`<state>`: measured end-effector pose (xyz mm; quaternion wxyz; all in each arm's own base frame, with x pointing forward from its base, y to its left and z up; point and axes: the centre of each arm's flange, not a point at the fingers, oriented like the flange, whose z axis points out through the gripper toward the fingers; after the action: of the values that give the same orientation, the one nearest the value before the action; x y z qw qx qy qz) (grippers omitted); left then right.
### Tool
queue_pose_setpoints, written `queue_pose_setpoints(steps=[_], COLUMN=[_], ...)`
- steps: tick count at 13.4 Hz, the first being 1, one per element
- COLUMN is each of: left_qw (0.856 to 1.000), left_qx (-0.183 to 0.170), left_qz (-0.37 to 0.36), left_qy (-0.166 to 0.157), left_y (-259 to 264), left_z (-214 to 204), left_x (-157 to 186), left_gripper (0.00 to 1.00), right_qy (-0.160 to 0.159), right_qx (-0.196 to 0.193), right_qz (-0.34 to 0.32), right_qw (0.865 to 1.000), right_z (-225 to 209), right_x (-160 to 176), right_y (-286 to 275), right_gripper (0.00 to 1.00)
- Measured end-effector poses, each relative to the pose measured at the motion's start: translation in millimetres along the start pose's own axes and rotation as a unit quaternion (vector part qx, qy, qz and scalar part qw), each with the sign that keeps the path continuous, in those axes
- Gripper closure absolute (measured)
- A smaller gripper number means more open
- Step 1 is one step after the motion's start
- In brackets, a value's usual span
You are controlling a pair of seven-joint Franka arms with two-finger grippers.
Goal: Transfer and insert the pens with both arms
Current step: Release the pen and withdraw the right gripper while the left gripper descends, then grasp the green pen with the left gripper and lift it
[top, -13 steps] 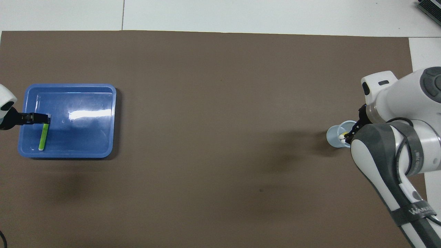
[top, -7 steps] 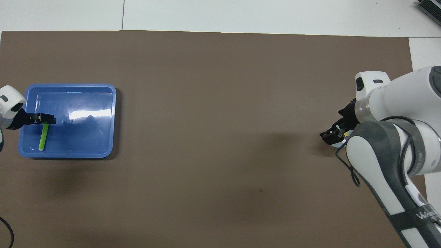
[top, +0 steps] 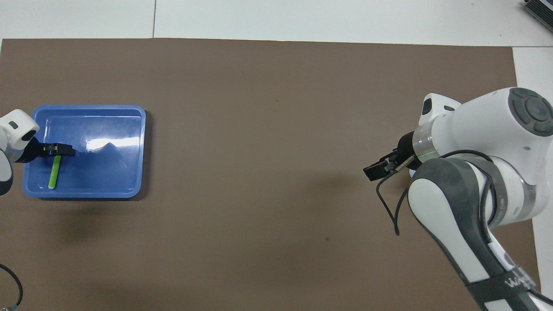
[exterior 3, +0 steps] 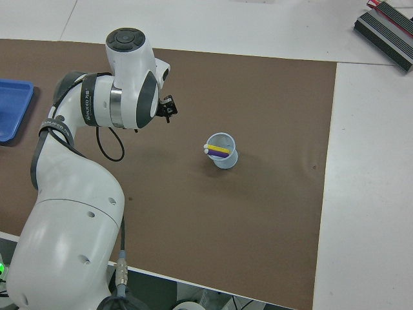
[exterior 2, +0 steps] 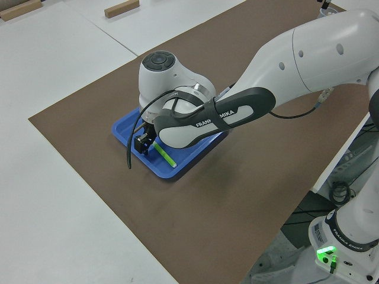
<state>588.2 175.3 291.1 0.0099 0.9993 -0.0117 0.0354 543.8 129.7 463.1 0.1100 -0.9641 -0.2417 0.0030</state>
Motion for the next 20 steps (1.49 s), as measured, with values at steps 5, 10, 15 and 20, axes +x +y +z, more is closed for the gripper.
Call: queue_pose_setpoints(steps=[5,10,15,20], left_qw=[1.0,1.0,1.0,0.998], left_qx=[0.002,0.001,0.0,-0.015], left_qz=[0.0,0.004,0.004,-0.046], left_qy=[0.005,0.007,0.005,-0.042], left_y=[-0.1,4.4,4.6,10.6], left_z=[-5.8,-7.3,-7.9,-25.8], left_x=[1.8,3.3,3.4,12.4], left_gripper=[0.5,0.79,0.83,0.83], right_qy=[0.009,0.004,0.013,0.022], right_qx=[0.039,0.098,0.115,0.153], right_qz=[0.107,0.252,0.315,0.405], right_qw=[0.993,0.963,0.942,0.901], right_z=[0.6,2.9,3.6,1.1], right_x=[5.6,14.2,22.6,31.2], right_y=[-23.3,-61.6,-86.1,-106.0], right_gripper=[0.0,0.0,0.0,0.0])
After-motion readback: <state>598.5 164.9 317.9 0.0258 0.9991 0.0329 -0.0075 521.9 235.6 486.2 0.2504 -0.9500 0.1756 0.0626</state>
